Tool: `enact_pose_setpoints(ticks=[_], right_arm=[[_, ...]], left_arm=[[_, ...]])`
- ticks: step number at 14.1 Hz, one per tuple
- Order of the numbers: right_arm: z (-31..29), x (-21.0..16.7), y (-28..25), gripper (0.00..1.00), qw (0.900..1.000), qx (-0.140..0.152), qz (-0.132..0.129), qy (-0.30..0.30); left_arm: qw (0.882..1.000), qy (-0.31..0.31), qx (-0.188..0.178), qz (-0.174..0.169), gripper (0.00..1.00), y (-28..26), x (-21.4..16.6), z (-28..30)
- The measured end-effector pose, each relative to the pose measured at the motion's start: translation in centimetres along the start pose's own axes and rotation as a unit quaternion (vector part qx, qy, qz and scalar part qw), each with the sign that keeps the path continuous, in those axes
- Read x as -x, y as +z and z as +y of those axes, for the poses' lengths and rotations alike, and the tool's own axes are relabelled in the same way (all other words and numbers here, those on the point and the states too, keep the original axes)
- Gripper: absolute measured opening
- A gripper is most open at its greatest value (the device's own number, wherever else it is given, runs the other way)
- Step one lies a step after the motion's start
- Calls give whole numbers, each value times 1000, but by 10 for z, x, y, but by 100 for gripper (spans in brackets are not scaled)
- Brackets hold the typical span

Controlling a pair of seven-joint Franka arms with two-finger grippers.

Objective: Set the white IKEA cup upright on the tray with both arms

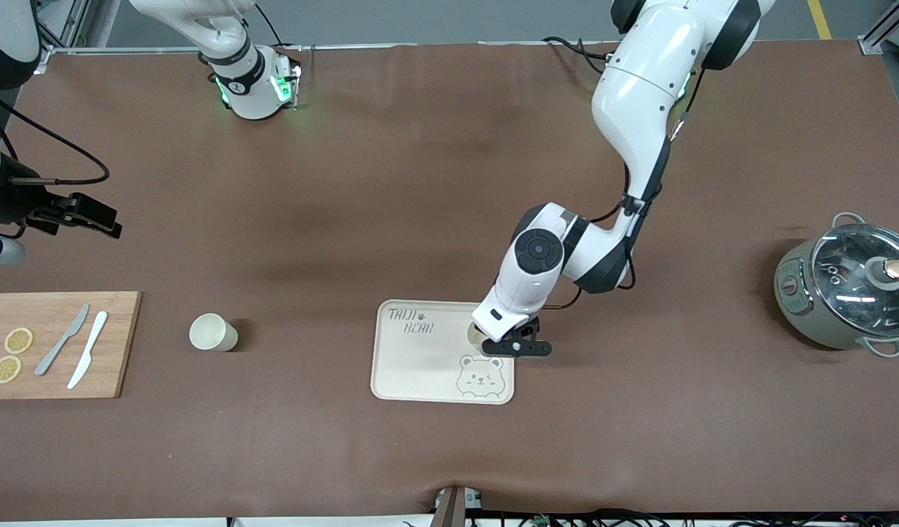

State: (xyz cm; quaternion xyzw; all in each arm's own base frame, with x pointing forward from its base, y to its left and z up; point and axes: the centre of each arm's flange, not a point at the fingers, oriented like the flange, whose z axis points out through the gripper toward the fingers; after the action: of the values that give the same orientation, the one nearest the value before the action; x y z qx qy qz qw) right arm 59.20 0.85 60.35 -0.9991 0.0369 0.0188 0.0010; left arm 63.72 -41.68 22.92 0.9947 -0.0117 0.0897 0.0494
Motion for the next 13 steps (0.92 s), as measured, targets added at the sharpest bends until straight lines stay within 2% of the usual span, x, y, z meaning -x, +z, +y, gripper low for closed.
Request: enact_pose_setpoints(ticks=[3,7,9,12,13], right_arm=[[2,-1,-1,100,1000,0,3,2],[13,-15,7,100,999,15,30,9],[29,-34,31,100,999,18,37,-3],[57,-59,78,100,999,21,45,-16],[61,-64,91,100,999,21,43,-17]], left_arm=[[1000,-1,1,2,5,2,0,0],[1000,0,2,3,5,1,0,1],[1000,2,5,7,18,0,-1,2],[1000,3,6,9,48,0,-2,2],[1000,3,6,9,48,-1,-2,2]])
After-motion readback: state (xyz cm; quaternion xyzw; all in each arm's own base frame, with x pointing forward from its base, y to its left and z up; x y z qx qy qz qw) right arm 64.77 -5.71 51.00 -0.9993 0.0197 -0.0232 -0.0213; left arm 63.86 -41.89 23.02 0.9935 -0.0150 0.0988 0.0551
